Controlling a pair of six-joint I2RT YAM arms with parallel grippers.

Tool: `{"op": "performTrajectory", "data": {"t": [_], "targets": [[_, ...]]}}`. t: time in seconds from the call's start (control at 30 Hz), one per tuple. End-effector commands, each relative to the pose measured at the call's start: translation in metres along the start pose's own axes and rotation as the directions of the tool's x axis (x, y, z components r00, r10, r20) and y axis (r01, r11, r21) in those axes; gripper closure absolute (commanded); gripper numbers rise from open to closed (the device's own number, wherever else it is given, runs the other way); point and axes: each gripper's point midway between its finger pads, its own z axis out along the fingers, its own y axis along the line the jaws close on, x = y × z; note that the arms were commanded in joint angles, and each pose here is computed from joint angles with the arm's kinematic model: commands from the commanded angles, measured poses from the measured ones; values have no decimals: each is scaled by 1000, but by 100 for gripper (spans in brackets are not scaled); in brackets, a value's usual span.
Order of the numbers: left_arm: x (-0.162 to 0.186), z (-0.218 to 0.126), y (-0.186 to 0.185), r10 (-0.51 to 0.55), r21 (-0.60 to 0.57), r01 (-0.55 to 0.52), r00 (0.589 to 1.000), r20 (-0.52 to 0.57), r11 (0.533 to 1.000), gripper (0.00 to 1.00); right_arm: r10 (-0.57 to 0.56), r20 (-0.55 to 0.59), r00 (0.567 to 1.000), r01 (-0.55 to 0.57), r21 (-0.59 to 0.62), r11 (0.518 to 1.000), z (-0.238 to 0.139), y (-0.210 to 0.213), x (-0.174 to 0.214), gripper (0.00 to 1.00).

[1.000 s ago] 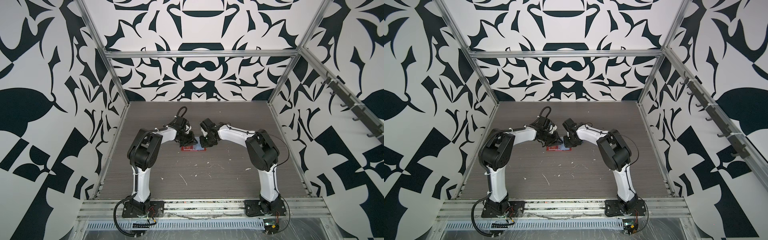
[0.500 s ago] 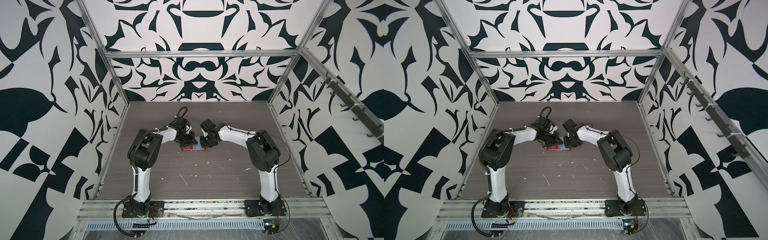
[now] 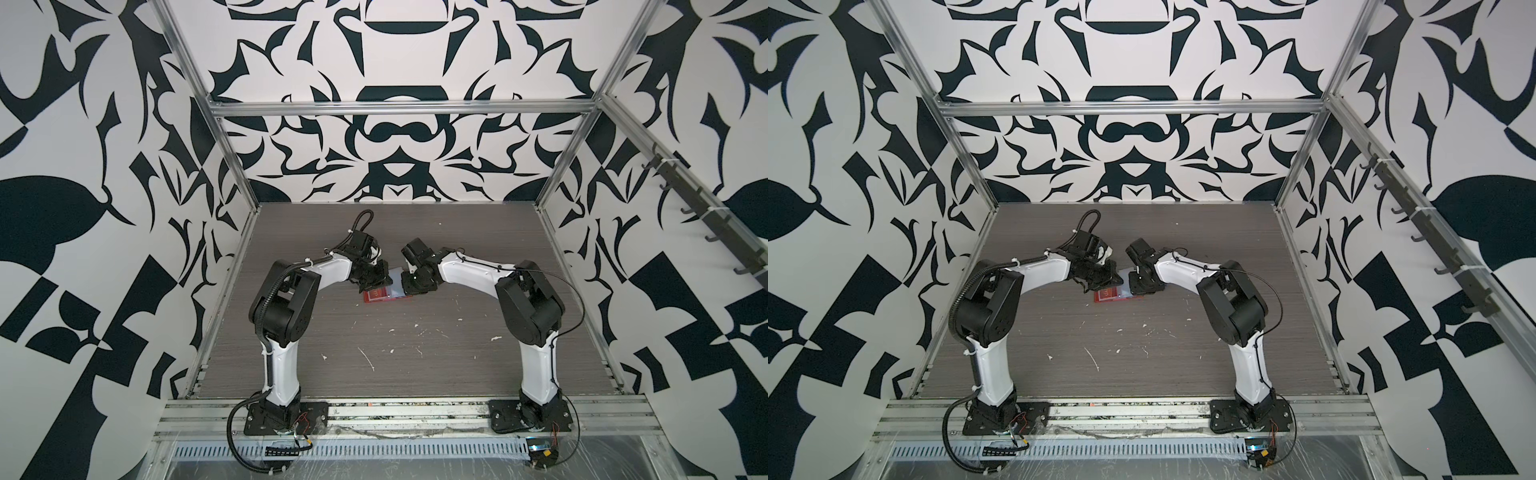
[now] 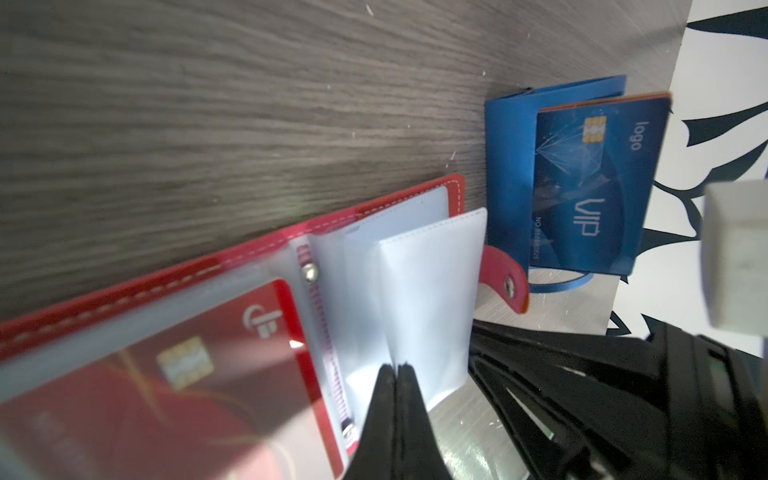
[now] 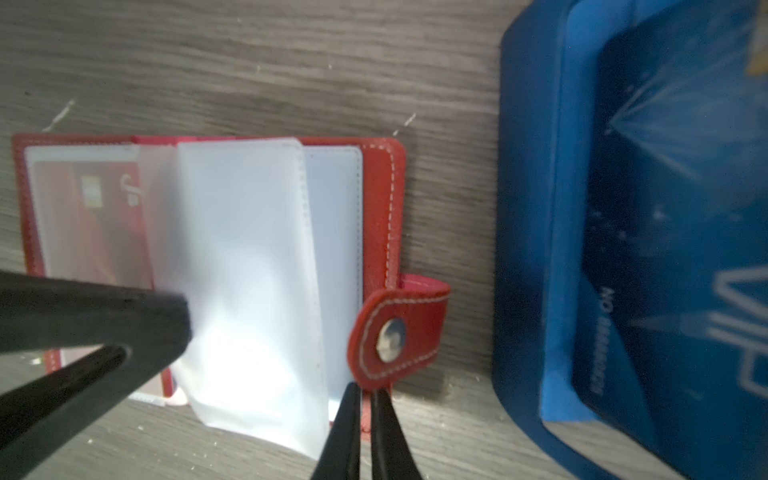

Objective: Put the credit cards into the card holder

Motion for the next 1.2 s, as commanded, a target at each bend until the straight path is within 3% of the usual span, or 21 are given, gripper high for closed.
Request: {"op": "performTrajectory", "data": {"t": [0.0, 0.37, 0.5, 0.6, 0.77, 0.9, 1.17], "targets": [[5, -8, -1, 12, -15, -12, 1000, 2, 1000, 100, 2, 46, 999, 0, -29, 1000, -17, 9, -11, 88], [5, -8, 1, 11, -21, -11, 1000, 0, 1000, 99, -8, 47, 999, 15, -156, 988, -19, 35, -18, 85], [2, -19, 2, 32, -56, -29, 998, 45, 998, 71, -14, 62, 998, 29, -248, 968, -23, 53, -23, 78], [-5, -35, 5, 54, -104, -42, 991, 125, 994, 66, -19, 61, 998, 38, -333, 942, -24, 69, -25, 73], [-11, -61, 14, 78, -193, -31, 968, 238, 981, 65, -38, 45, 998, 53, -414, 909, -20, 92, -27, 68], [-13, -75, 23, 91, -252, -14, 951, 295, 968, 66, -60, 18, 998, 62, -404, 913, -10, 98, -23, 67], [-1, -46, 27, 77, -212, -37, 980, 183, 977, 75, -67, 0, 998, 63, -355, 933, -2, 91, -19, 70]]}}
